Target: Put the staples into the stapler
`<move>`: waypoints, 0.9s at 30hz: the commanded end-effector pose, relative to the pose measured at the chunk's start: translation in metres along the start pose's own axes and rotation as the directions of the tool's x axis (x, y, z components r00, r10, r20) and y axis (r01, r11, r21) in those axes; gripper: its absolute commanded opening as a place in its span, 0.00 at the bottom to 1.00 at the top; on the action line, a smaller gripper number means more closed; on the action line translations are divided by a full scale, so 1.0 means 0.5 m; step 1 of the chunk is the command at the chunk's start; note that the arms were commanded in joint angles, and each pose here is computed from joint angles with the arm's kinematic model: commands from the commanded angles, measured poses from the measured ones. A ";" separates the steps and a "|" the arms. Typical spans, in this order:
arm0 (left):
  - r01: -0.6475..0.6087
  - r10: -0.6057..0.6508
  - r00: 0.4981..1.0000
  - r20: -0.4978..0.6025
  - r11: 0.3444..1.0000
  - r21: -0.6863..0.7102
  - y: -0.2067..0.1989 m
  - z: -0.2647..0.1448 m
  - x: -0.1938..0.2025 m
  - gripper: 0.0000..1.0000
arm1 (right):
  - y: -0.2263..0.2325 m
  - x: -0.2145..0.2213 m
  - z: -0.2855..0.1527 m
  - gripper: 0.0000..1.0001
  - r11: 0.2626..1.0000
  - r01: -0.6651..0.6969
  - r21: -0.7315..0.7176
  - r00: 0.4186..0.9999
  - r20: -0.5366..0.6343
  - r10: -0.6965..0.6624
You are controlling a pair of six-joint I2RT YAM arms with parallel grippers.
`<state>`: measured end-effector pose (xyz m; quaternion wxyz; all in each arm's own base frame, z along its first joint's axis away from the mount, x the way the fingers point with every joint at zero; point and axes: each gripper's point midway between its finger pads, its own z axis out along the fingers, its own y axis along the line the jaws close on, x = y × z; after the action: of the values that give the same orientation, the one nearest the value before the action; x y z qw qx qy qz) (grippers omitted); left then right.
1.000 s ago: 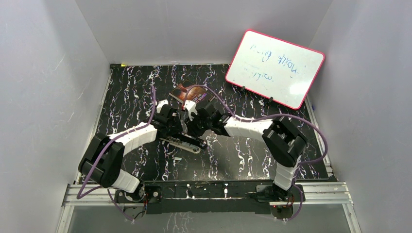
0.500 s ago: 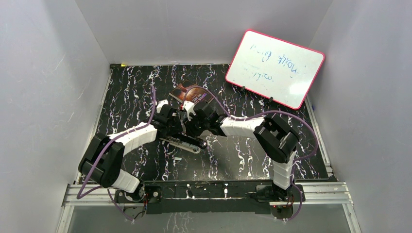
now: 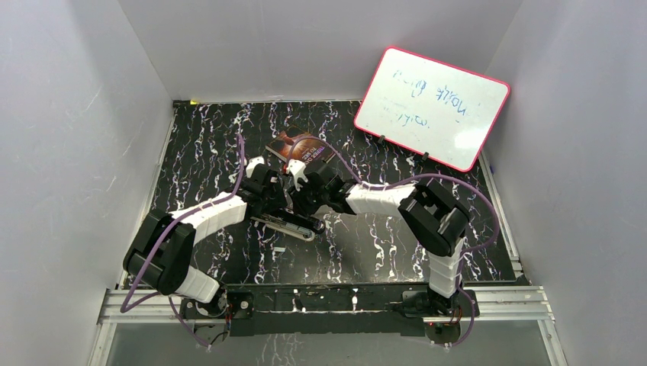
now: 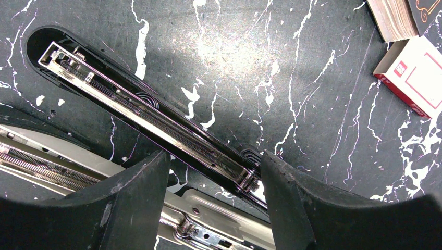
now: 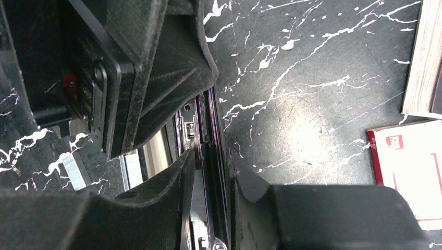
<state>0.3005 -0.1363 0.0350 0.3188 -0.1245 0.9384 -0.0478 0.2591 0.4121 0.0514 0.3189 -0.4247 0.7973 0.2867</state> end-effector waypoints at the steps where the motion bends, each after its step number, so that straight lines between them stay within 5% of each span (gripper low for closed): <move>1: -0.023 0.023 1.000 0.002 0.999 -0.027 0.016 -0.013 0.002 0.62 | -0.012 0.064 -0.033 0.35 0.999 0.026 0.026 0.994 -0.110 -0.023; 23: -0.028 0.028 1.000 -0.008 0.999 -0.038 0.018 -0.011 0.003 0.62 | -0.014 0.134 -0.101 0.36 0.997 0.068 0.046 0.974 -0.217 -0.056; 27: -0.029 0.029 1.000 -0.006 0.999 -0.036 0.017 -0.011 0.002 0.62 | -0.009 0.087 -0.129 0.36 0.995 0.085 0.060 0.988 -0.133 -0.077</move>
<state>0.3000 -0.1368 0.0349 0.3185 -0.1223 0.9388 -0.0476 0.2356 0.3619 0.0538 0.2969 -0.4566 0.8036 0.2399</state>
